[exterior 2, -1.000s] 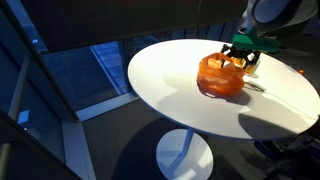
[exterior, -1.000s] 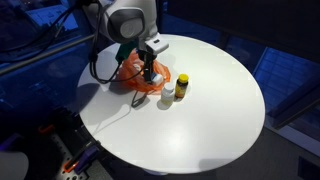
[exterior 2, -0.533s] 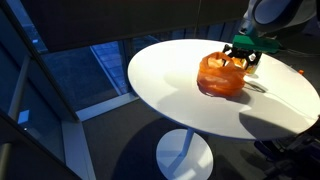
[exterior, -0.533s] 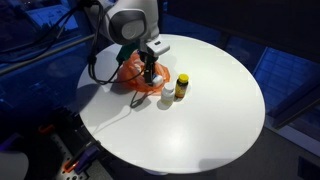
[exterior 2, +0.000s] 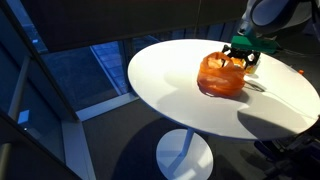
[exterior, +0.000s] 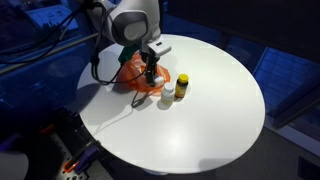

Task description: Remove the blue bottle from the plastic bag and put it on the table

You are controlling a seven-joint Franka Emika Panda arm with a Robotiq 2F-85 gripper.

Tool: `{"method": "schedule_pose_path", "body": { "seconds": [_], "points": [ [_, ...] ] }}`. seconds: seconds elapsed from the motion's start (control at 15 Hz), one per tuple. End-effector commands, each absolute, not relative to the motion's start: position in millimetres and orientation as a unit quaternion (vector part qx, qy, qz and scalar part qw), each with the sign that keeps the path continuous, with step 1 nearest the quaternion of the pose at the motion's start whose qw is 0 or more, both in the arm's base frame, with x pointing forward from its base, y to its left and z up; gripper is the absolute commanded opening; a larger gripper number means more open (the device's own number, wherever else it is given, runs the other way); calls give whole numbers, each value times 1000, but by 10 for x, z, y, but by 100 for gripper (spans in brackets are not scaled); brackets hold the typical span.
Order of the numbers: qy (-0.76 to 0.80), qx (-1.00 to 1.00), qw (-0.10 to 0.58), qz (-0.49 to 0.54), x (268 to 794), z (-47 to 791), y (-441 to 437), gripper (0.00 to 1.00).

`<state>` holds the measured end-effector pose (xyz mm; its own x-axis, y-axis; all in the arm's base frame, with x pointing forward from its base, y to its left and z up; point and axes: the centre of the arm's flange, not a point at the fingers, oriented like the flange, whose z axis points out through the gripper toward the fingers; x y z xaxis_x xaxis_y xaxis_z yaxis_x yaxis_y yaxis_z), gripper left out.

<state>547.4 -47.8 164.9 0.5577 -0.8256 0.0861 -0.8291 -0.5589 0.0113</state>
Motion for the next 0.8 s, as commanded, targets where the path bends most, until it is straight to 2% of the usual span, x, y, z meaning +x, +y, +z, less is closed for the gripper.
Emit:
{"method": "schedule_pose_path", "body": {
  "seconds": [0.0, 0.73],
  "points": [
    [-483, 874, 33, 41, 5553, 1671, -491, 100],
    [-531, 845, 51, 44, 5533, 1649, -444, 100]
  ]
}}
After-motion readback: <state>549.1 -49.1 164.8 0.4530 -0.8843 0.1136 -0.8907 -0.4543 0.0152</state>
